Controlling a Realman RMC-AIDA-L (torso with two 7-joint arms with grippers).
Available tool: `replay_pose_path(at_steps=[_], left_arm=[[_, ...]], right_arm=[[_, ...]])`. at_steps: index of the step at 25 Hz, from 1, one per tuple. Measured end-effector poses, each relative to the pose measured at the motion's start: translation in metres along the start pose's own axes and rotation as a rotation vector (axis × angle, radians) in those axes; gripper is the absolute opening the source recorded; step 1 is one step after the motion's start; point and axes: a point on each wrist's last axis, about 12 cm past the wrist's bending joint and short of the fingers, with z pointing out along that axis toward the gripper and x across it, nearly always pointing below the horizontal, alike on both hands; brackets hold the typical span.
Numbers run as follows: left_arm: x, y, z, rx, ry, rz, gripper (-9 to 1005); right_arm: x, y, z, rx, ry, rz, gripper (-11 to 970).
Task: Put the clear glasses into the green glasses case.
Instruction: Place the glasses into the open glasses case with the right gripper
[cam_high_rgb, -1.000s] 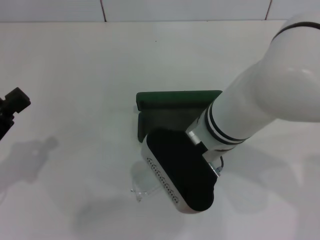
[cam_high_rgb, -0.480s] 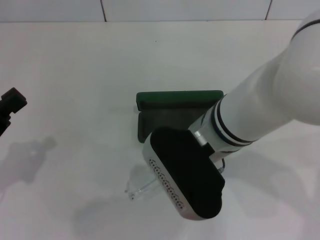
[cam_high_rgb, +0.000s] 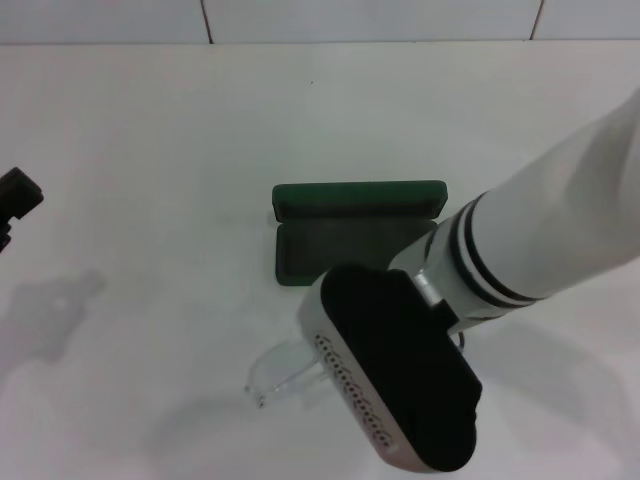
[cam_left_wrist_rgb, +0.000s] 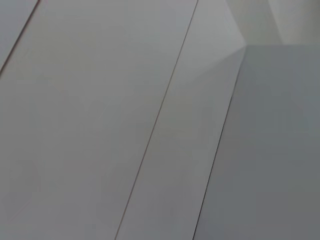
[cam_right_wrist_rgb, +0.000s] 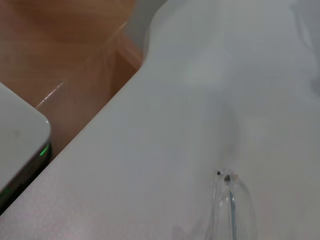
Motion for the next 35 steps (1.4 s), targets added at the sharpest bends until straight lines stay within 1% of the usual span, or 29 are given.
replay_pose_path(at_steps=[5, 12, 16, 22, 30, 35], left_arm=[[-0.001, 0.0, -0.001, -0.005, -0.005, 0.006, 48], [0.0, 0.001, 0.002, 0.001, -0.009, 0.007, 49], [0.0, 0.001, 0.003, 0.003, -0.011, 0.008, 49], [0.001, 0.0, 0.005, 0.005, -0.015, 0.006, 49], [0.002, 0.0, 0.005, 0.005, -0.016, 0.004, 49], [0.003, -0.001, 0.006, 0.006, -0.016, 0.0, 49]], right_arm=[[0.005, 0.0, -0.008, 0.051, 0.06, 0.026, 66], [0.011, -0.008, -0.011, 0.112, 0.106, 0.094, 68], [0.017, -0.012, -0.008, 0.153, 0.109, 0.129, 69], [0.025, -0.014, 0.001, 0.167, 0.113, 0.189, 71], [0.037, -0.02, 0.008, 0.217, 0.126, 0.278, 73], [0.042, -0.02, 0.01, 0.225, 0.133, 0.309, 74]])
